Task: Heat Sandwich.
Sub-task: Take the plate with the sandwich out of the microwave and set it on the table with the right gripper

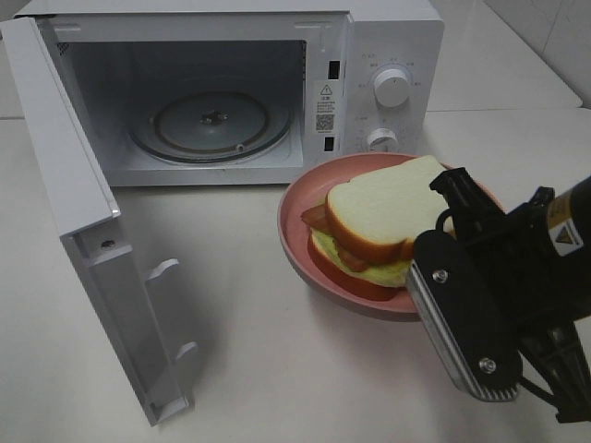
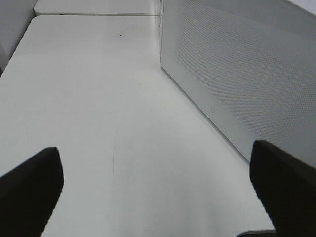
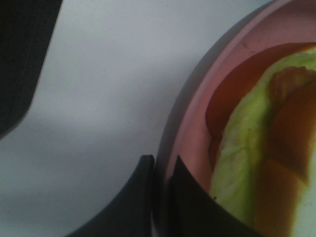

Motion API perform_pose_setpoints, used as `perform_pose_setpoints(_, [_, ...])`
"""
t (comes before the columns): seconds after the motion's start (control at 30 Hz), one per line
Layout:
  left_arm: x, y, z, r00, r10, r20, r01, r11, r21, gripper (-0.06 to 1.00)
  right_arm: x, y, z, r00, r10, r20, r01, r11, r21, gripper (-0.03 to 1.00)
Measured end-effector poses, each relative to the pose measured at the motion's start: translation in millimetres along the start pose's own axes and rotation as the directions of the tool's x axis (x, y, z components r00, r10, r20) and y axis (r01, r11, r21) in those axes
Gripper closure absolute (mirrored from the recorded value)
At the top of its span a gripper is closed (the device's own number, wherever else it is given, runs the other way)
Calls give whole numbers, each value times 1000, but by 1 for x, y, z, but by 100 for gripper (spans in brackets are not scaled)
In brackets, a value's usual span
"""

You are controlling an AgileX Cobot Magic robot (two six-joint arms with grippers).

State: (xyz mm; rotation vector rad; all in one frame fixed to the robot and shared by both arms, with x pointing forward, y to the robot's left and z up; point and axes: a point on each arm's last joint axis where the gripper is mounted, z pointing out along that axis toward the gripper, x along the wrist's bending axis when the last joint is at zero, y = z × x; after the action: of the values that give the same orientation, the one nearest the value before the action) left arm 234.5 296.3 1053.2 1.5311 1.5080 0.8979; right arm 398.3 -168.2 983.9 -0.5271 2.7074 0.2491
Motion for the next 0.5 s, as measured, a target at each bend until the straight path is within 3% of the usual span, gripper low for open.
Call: perform_pose_setpoints(0.5, [0,0,0,1000,0,0,0,1000,0,-2,37,-15,-23,995,96,25,-97,995,23,92])
